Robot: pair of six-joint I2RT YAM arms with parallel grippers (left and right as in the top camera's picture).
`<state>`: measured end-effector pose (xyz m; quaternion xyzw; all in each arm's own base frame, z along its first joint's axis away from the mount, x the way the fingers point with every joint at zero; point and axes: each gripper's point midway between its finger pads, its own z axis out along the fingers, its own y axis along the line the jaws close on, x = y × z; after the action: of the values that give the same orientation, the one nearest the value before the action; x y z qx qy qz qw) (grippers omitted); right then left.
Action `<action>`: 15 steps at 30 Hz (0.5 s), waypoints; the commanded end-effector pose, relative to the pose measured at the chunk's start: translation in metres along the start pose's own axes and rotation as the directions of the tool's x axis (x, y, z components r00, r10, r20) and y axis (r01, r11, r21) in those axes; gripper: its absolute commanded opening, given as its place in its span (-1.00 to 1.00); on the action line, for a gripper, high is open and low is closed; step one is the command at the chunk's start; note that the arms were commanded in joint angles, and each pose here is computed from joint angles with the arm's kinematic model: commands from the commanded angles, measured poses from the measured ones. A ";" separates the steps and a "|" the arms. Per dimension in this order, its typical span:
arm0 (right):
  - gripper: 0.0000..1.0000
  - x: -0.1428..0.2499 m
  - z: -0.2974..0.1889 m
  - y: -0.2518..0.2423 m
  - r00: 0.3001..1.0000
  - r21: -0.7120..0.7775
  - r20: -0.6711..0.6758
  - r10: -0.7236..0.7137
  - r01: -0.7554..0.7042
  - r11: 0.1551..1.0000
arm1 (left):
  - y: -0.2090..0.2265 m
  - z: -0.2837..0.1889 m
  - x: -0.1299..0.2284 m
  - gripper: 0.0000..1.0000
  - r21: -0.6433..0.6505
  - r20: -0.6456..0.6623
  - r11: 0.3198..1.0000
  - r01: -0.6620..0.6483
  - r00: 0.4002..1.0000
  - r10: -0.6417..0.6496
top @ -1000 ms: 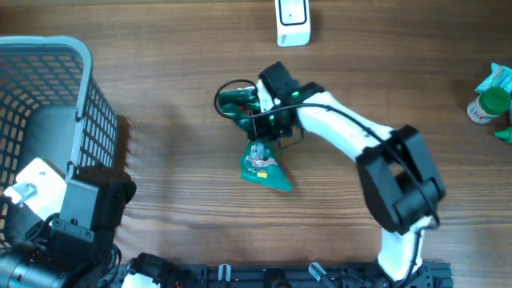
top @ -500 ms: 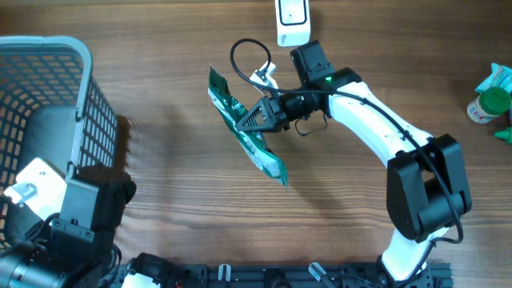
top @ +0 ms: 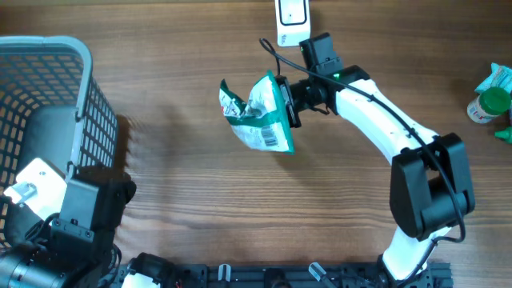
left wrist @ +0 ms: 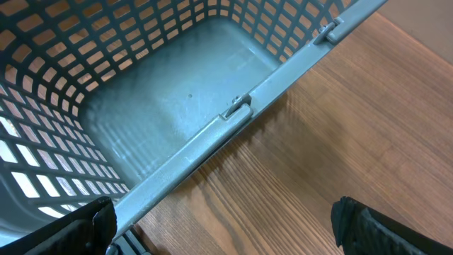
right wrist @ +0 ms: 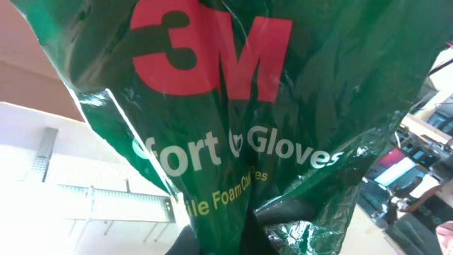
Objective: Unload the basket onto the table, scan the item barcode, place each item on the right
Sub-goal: 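Lift the glove pack and hold it under the white scanner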
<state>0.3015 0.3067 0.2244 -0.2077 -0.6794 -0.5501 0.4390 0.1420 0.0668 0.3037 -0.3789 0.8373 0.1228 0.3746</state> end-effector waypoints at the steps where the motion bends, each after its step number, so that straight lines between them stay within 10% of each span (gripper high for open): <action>1: -0.91 0.002 0.000 0.009 0.936 0.000 0.004 -0.352 0.352 0.936 | 0.003 -0.001 -0.003 1.00 -0.009 0.016 1.000 0.018 1.000 -0.018; 3: -0.91 -0.056 -0.009 0.014 0.783 0.166 0.302 -0.544 0.519 0.839 | 0.003 -0.001 -0.003 1.00 -0.009 0.016 1.000 0.018 1.000 -0.018; 6: -0.91 -0.109 -0.050 -0.028 0.714 0.304 0.622 -0.323 0.161 0.939 | 0.003 -0.001 -0.003 1.00 -0.009 0.016 1.000 0.019 1.000 -0.019; 15: -0.91 -0.005 -0.199 -0.006 0.003 0.159 0.987 -0.160 0.020 0.987 | 0.003 -0.001 -0.003 1.00 -0.009 0.016 1.000 0.018 1.000 -0.018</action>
<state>0.3587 0.1648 0.2109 -0.3910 -0.8604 -0.3120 -0.0972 0.1419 0.0668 0.3037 -0.3788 0.8373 0.1229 0.3745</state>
